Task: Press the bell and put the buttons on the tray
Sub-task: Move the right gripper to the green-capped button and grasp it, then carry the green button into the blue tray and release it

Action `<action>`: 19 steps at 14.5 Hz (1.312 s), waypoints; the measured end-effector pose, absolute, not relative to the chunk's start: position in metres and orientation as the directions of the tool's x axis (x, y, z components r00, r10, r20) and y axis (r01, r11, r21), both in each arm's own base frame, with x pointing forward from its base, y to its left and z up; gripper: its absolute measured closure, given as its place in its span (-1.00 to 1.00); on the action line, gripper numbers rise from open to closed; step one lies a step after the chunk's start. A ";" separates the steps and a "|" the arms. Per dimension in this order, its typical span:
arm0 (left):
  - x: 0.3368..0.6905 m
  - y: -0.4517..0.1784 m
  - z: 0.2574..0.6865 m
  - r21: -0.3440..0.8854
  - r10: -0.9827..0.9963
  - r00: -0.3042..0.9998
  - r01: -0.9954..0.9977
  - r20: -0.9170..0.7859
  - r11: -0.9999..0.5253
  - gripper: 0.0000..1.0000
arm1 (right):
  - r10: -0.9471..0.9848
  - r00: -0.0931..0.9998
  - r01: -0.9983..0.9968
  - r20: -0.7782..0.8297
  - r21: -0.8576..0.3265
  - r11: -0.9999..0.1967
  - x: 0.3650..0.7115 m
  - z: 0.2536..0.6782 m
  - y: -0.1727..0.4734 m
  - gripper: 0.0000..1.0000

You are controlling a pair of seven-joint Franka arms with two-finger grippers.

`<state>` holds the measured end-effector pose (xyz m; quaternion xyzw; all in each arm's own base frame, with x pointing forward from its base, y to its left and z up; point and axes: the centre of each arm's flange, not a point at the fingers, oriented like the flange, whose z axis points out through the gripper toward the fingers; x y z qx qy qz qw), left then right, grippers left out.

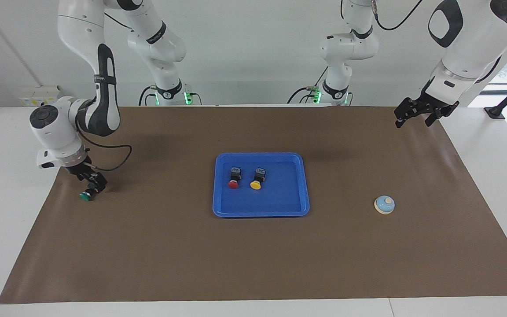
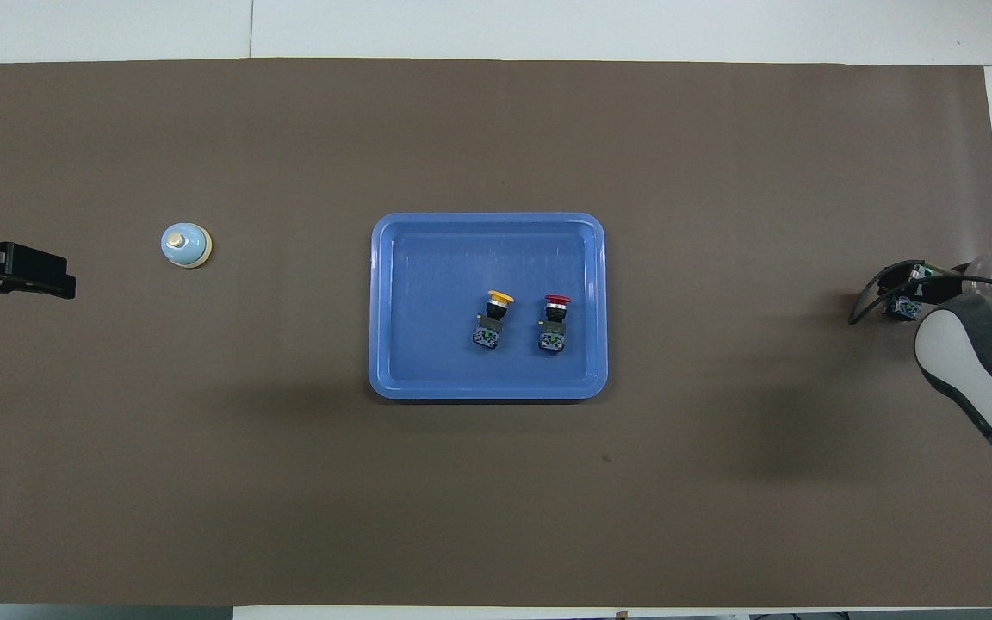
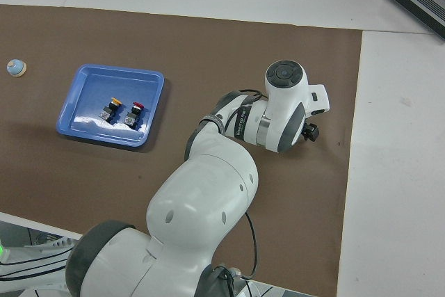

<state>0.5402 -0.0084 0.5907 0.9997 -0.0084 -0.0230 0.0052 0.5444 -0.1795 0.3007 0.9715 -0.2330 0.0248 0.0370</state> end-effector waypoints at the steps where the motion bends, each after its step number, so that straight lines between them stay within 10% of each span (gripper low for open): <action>1: 0.540 -0.008 0.591 0.011 -0.017 0.999 -0.017 -0.046 -1.000 -1.00 | -0.452 0.890 -0.456 0.064 0.061 -0.888 0.544 0.300 -0.180 -1.00; 6: 0.540 -0.008 0.591 0.011 -0.017 0.999 -0.017 -0.046 -1.000 -1.00 | -0.455 0.889 -0.458 0.047 0.064 -0.887 0.540 0.291 -0.183 -0.89; 11: 0.540 -0.008 0.591 0.011 -0.017 0.999 -0.017 -0.046 -1.000 -1.00 | -0.448 0.893 -0.451 0.046 0.064 -0.890 0.540 0.291 -0.183 0.17; 19: 0.540 -0.008 0.591 0.011 -0.017 0.999 -0.017 -0.046 -1.000 -1.00 | -0.364 0.931 -0.363 0.005 0.076 -0.929 0.569 0.333 -0.145 0.17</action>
